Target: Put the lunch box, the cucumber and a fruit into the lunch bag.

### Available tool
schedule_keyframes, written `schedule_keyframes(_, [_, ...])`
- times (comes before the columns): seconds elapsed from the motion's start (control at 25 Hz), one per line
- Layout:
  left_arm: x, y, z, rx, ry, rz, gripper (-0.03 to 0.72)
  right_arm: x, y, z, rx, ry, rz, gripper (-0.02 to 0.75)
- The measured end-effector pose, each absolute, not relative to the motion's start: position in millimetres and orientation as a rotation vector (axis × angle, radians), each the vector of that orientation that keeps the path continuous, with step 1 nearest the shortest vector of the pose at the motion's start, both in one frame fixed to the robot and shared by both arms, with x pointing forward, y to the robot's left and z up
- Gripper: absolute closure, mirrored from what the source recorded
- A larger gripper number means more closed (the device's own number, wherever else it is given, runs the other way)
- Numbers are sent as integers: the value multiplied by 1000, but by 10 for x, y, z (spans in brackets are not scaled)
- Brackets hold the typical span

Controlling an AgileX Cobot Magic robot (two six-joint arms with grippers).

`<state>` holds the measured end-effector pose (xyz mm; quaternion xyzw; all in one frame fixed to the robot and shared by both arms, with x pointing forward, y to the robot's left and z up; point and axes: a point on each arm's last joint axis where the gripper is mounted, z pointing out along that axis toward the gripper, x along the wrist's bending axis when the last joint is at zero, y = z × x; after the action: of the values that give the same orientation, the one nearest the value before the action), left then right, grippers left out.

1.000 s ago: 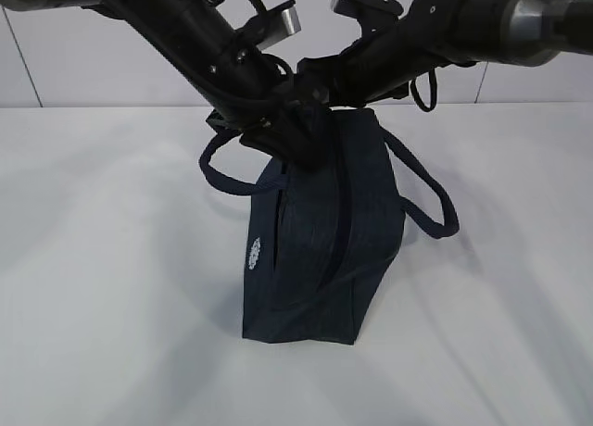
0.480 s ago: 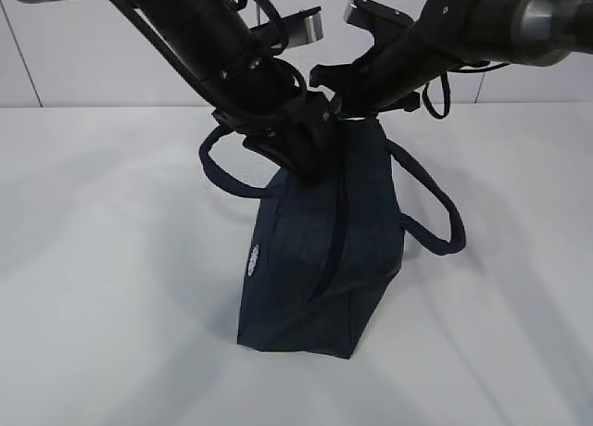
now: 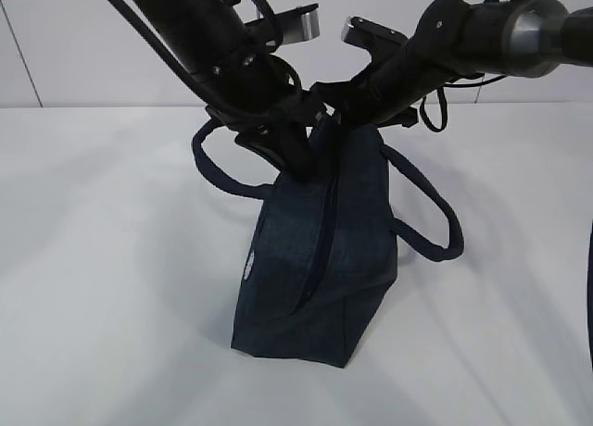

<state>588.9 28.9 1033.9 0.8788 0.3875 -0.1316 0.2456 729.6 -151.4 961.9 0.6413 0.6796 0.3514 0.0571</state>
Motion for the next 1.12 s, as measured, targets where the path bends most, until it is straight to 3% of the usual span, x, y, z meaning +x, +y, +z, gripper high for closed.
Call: schedule_keyframes(1.12, [5893, 344, 10342, 2450, 1072, -305, 696, 7312, -1511, 9372, 2058, 2096, 1031, 738])
